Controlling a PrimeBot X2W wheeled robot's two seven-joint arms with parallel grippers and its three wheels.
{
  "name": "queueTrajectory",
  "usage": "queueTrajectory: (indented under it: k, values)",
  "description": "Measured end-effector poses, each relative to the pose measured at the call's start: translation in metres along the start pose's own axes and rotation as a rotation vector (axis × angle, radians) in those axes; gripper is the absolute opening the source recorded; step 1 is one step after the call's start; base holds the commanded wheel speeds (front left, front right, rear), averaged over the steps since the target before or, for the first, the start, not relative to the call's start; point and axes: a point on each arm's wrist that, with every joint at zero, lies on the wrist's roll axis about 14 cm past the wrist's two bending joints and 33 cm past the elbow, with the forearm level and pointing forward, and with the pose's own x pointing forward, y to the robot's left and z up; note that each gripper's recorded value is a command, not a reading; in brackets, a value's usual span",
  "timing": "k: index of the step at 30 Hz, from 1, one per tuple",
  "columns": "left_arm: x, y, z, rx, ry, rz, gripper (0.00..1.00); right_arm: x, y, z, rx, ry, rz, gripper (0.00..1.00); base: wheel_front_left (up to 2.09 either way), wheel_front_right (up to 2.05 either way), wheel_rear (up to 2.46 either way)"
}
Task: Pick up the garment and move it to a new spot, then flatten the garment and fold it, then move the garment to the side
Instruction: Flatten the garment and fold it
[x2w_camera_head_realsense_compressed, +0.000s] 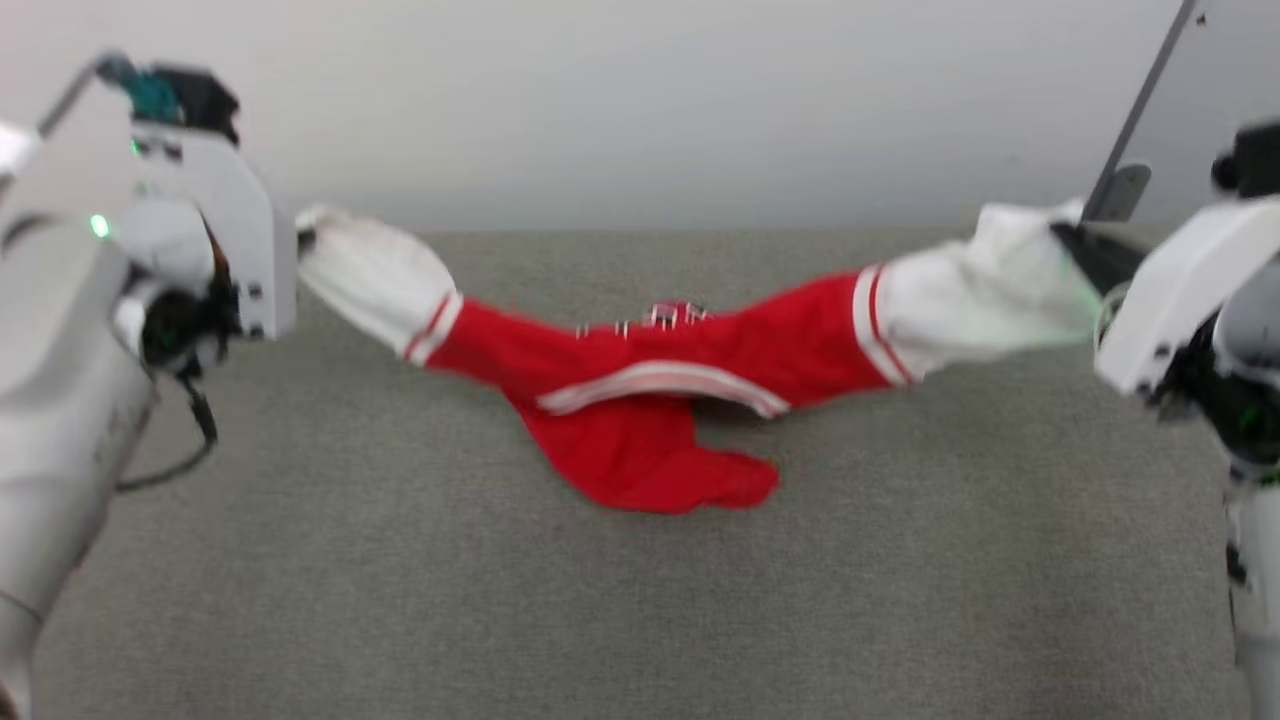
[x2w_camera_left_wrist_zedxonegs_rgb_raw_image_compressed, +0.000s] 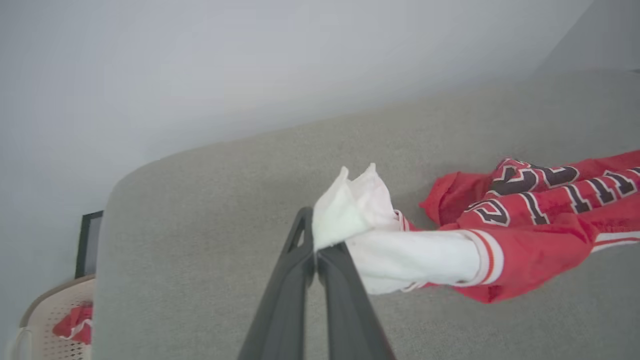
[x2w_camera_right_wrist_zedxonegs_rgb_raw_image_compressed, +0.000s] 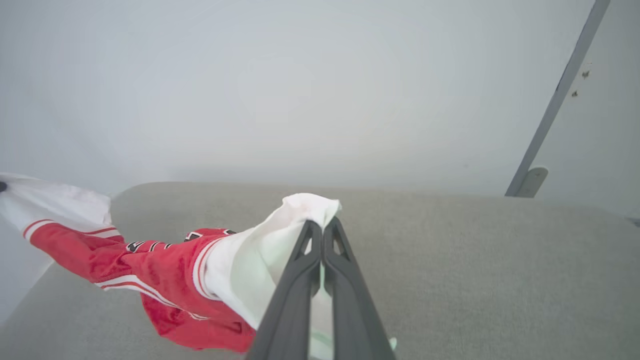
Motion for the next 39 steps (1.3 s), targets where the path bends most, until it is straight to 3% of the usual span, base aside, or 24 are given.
queueTrajectory:
  k: [10,16,26,39]
  values:
    - [-0.068,0.022,0.105,0.042,-0.258,0.113,0.0,0.003,0.047,0.116,-0.096,-0.287,0.085,0.0,0.0,0.0,0.0]
    - [-0.099,0.029,0.154,0.081,-0.414,0.169,0.0,0.002,0.062,0.163,-0.133,-0.431,0.104,0.0,0.0,0.0,0.0]
    - [-0.11,0.034,0.186,0.109,-0.501,0.207,0.0,0.014,0.069,0.187,-0.13,-0.486,0.124,0.0,0.0,0.0,0.0]
    - [-0.051,0.019,0.223,0.142,-0.584,0.158,0.0,0.069,0.049,0.209,-0.2,-0.595,0.079,0.0,0.0,0.0,0.0]
